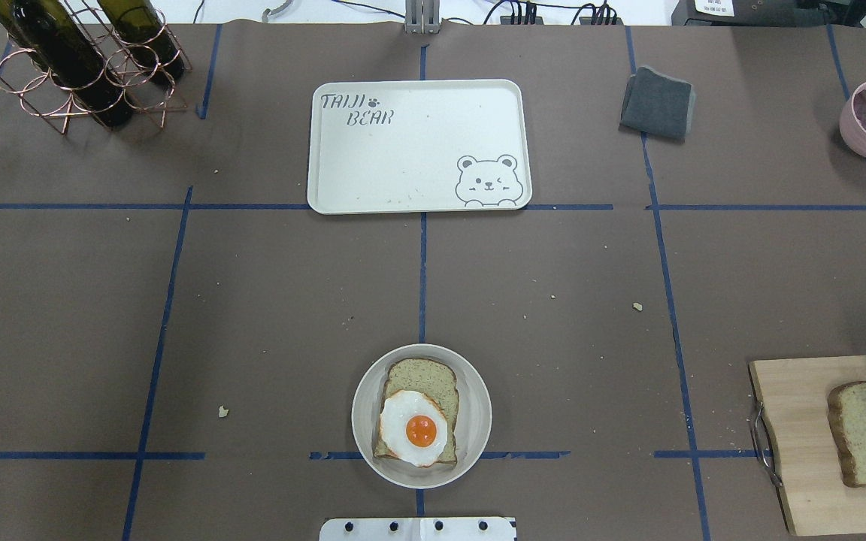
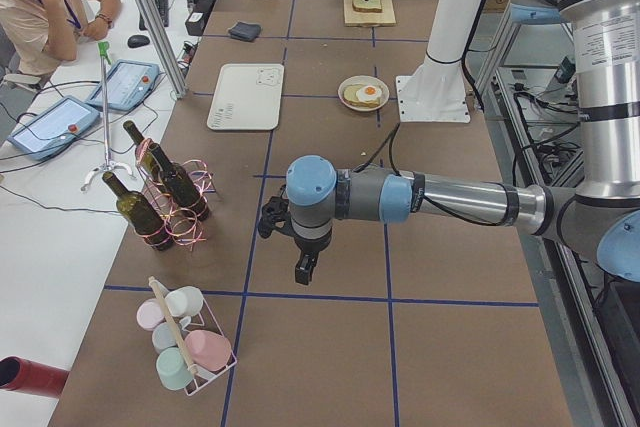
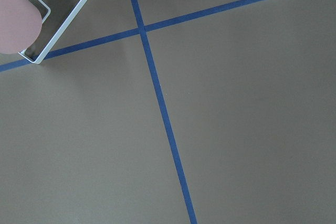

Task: Make sandwich and place on tray
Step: 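Move the right gripper down toward the bread slice on the wooden board, then grasp the bread slice with the right gripper and lift it off the board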

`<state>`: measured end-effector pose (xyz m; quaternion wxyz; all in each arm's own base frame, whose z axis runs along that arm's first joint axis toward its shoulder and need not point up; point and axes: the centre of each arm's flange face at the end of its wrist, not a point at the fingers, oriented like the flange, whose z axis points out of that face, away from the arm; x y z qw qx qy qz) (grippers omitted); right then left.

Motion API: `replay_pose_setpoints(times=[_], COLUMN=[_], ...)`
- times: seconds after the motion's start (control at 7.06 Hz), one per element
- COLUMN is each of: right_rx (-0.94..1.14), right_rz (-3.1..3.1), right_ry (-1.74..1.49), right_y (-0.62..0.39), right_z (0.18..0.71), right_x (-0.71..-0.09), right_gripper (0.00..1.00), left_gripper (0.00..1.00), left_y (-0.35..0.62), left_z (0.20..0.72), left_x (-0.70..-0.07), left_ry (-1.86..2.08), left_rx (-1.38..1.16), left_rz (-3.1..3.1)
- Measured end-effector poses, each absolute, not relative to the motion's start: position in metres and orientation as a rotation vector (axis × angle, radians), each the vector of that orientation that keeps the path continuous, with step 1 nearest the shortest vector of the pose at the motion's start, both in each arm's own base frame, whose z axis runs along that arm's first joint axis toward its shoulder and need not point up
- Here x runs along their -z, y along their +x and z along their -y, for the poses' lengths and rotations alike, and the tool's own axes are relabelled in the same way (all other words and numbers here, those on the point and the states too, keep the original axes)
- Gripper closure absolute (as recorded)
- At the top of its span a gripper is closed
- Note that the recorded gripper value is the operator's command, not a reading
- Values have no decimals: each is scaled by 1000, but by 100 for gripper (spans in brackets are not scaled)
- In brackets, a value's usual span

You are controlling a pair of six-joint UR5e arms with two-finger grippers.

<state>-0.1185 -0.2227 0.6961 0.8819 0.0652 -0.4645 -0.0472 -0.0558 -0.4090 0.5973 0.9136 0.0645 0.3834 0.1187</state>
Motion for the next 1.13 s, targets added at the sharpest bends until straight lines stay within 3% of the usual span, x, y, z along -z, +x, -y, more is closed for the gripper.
replay_pose_setpoints(times=[0.71,1.13], right_rx=[121,82], right_rz=[1013,1155], right_ry=[154,151], right_y=[-117,-127], right_z=[219,223], right_x=[-692,-645], right_gripper=[100,100], left_gripper=[0,0], left_y=[-56,-56], left_z=[409,408], left_x=[-599,-603], left_ry=[129,122], left_rx=[-243,-240], left_rz=[-790,-791])
